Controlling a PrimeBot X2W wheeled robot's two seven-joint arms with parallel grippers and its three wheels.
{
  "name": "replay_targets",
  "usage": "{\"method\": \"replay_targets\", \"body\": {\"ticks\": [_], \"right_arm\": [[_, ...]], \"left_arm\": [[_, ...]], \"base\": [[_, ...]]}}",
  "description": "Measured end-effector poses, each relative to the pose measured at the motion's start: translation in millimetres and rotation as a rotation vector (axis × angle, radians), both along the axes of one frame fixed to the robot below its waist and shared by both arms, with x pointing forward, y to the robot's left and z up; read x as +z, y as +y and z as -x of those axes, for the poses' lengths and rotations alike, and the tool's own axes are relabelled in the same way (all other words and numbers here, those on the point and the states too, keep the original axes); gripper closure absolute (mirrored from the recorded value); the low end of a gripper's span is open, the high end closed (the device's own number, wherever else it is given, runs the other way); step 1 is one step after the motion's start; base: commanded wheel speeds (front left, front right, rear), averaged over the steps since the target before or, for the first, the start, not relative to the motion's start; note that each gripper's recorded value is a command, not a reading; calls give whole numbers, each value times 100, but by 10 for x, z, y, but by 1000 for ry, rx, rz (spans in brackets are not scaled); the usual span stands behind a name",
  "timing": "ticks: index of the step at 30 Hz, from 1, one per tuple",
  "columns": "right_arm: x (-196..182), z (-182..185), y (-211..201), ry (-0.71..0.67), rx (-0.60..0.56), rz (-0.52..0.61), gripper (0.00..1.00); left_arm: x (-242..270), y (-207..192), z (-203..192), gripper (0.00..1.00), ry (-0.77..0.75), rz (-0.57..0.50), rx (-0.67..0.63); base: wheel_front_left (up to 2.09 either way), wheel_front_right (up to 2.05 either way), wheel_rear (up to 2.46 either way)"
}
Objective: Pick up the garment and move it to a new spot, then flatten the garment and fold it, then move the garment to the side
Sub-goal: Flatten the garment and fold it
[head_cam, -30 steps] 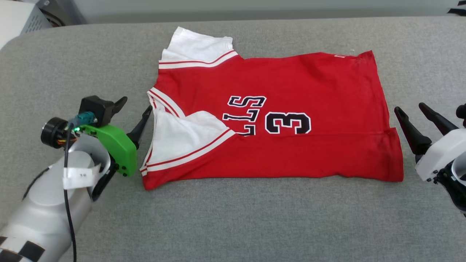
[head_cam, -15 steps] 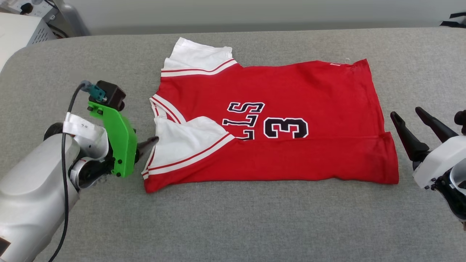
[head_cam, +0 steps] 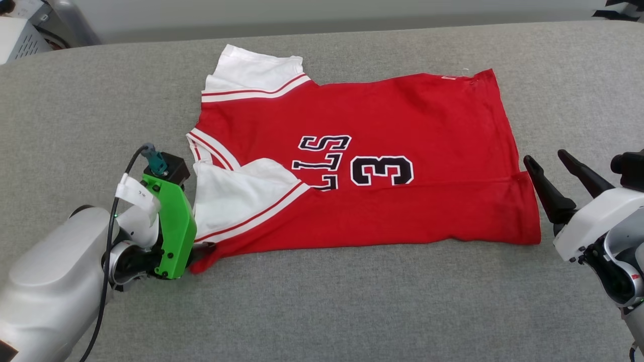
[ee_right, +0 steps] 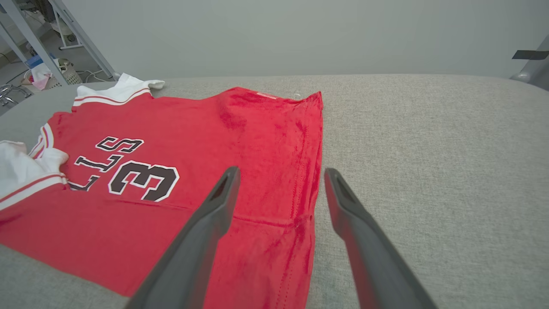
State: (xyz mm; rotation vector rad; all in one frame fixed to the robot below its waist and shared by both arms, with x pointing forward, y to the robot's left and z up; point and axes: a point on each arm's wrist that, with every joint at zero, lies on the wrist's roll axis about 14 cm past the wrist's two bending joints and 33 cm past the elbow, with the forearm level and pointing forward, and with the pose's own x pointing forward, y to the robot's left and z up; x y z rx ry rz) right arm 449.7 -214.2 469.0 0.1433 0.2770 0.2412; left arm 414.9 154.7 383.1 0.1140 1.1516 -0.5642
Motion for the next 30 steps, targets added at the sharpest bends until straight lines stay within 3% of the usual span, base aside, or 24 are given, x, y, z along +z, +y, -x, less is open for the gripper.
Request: {"method": "replay_targets", "body": {"ticks": [9, 10, 12, 22, 30], "right_arm": [[-111, 14, -5, 29, -9, -7, 0], [-112, 14, -6, 30, -9, -7, 0], [-103, 13, -7, 29, -8, -5, 0], [148, 19, -145, 28, 28, 95, 0], [218, 47, -163, 190, 139, 252, 0]], "left_arm": [[-237, 62, 50, 0, 53, -20, 9], [-243, 62, 45, 30, 49, -16, 10], [-231, 54, 14, 100, 21, 1, 24], [-44, -29, -8, 100, -173, 42, -12], [151, -125, 66, 100, -246, 90, -32]], "base": [[0, 0, 0], [0, 0, 0], [0, 0, 0], [0, 0, 0], [0, 0, 0]]}}
